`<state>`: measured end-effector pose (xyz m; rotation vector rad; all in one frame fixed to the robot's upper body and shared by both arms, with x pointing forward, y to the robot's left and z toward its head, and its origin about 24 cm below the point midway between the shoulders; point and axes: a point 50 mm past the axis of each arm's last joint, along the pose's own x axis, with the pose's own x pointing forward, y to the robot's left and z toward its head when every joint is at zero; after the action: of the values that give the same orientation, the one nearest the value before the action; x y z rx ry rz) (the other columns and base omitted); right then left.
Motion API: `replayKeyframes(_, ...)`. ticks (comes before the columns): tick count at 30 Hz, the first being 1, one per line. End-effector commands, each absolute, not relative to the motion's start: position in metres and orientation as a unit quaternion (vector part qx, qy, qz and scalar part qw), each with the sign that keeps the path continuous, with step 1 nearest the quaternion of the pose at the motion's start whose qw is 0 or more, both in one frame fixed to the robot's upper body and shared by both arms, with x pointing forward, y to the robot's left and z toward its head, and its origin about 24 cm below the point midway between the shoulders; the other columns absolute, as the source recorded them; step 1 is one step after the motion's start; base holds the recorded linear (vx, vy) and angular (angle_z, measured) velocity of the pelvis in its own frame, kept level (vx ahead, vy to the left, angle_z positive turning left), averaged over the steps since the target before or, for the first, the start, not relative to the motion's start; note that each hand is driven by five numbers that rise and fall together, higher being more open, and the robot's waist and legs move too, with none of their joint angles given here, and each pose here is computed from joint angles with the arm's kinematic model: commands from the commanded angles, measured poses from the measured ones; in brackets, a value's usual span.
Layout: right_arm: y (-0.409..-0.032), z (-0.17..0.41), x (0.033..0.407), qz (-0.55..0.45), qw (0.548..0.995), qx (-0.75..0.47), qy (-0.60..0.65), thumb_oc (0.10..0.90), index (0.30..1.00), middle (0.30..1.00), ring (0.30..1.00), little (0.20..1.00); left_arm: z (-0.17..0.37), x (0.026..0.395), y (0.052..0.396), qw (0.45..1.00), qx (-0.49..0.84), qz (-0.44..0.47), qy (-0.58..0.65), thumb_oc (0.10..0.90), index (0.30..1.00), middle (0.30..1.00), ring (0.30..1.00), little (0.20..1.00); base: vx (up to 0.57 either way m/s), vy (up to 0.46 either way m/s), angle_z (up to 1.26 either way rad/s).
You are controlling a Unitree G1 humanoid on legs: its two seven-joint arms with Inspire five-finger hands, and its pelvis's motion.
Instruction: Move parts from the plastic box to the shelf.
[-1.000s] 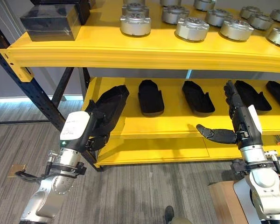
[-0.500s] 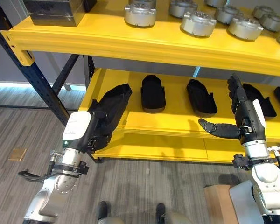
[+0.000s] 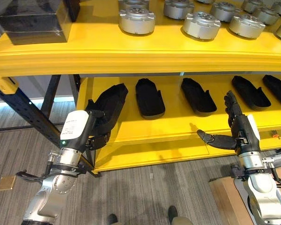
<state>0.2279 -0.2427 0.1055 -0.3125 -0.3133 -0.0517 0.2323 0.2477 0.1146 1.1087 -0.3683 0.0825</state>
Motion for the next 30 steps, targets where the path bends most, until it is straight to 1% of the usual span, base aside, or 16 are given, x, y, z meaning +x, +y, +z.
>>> replayKeyframes(1, -0.249, 0.156, 0.230, -0.040, 0.943, -0.182, -0.274, 0.900, 1.000, 1.000, 1.000, 1.000, 0.179, 0.233, 0.242, 0.790, 0.510, 0.098, -0.326, 0.400, 0.300, 0.300, 0.300, 0.300, 0.05, 0.056, -0.12)
replayKeyframes(12, -0.249, 0.156, 0.231, -0.042, 0.943, -0.182, -0.274, 0.900, 1.000, 1.000, 1.000, 1.000, 0.174, 0.236, 0.244, 0.789, 0.517, 0.110, -0.314, 0.400, 0.300, 0.300, 0.300, 0.300, 0.03, 0.029, -0.09)
replayKeyframes(19, -0.251, 0.152, 0.236, -0.050, 0.943, -0.198, -0.262, 0.900, 1.000, 1.000, 1.000, 1.000, 0.146, 0.251, 0.256, 0.788, 0.554, 0.113, -0.245, 0.400, 0.300, 0.300, 0.300, 0.300, 0.00, 0.000, 0.00)
replayKeyframes(23, -0.251, 0.151, 0.237, -0.045, 0.945, -0.199, -0.256, 0.900, 1.000, 1.000, 1.000, 1.000, 0.139, 0.257, 0.265, 0.780, 0.573, 0.126, -0.218, 0.400, 0.300, 0.300, 0.300, 0.300, 0.00, 0.000, 0.00)
replayKeyframes(30, -0.248, 0.150, 0.241, -0.034, 0.948, -0.193, -0.252, 0.900, 1.000, 1.000, 1.000, 1.000, 0.129, 0.274, 0.271, 0.770, 0.599, 0.122, -0.182, 0.400, 0.300, 0.300, 0.300, 0.300, 0.00, 0.000, 0.00)
